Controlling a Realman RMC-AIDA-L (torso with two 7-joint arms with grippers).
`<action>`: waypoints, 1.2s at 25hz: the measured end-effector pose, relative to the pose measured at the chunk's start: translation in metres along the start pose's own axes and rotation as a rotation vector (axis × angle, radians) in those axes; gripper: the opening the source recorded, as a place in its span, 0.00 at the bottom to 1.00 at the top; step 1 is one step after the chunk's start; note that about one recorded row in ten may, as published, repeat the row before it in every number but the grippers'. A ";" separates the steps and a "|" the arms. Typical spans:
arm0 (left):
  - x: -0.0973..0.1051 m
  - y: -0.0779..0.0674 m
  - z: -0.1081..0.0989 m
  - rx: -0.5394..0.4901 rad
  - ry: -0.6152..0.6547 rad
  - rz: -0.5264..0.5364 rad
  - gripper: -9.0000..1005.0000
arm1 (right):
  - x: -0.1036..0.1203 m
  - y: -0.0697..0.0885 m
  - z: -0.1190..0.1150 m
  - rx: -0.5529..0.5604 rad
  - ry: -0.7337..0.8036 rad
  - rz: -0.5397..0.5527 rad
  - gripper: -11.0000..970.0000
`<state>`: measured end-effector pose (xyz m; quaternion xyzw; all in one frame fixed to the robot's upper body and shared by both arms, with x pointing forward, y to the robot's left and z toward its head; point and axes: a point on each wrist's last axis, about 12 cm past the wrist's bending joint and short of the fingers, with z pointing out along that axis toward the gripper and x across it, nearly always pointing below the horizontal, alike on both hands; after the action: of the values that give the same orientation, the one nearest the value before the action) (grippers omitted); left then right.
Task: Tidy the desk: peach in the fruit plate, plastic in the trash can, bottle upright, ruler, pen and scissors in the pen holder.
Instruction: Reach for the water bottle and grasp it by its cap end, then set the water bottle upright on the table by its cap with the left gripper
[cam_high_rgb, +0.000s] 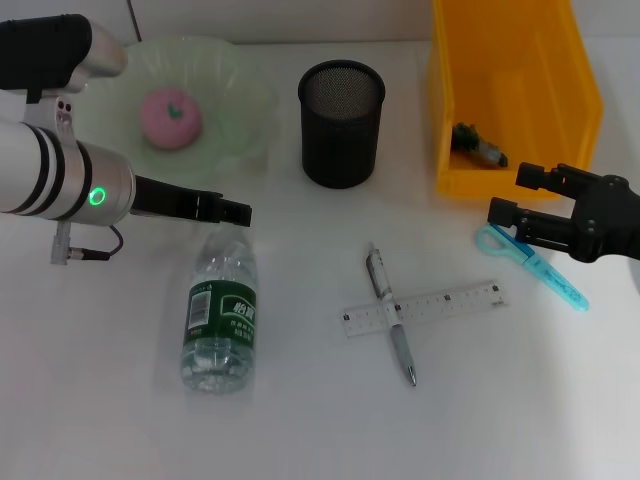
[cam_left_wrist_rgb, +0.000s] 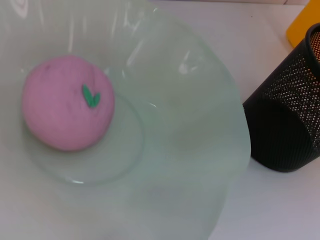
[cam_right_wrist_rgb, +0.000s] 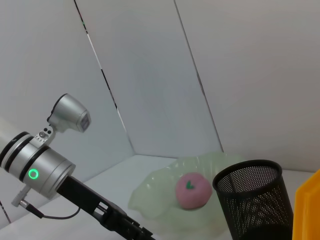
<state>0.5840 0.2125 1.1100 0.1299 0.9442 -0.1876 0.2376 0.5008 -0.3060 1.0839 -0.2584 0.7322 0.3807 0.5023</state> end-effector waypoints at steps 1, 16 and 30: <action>0.000 0.000 0.000 0.000 0.000 -0.001 0.78 | 0.000 0.000 0.000 0.000 0.000 0.000 0.81; -0.001 0.003 0.008 -0.004 0.015 -0.019 0.78 | -0.001 0.000 0.001 -0.001 0.000 0.000 0.81; -0.003 -0.005 0.008 0.016 0.040 0.089 0.48 | 0.001 0.000 0.002 -0.004 0.003 0.010 0.81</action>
<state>0.5881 0.2046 1.1067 0.1775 0.9405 -0.1817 0.2257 0.5013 -0.3046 1.0826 -0.2561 0.7334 0.3842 0.4988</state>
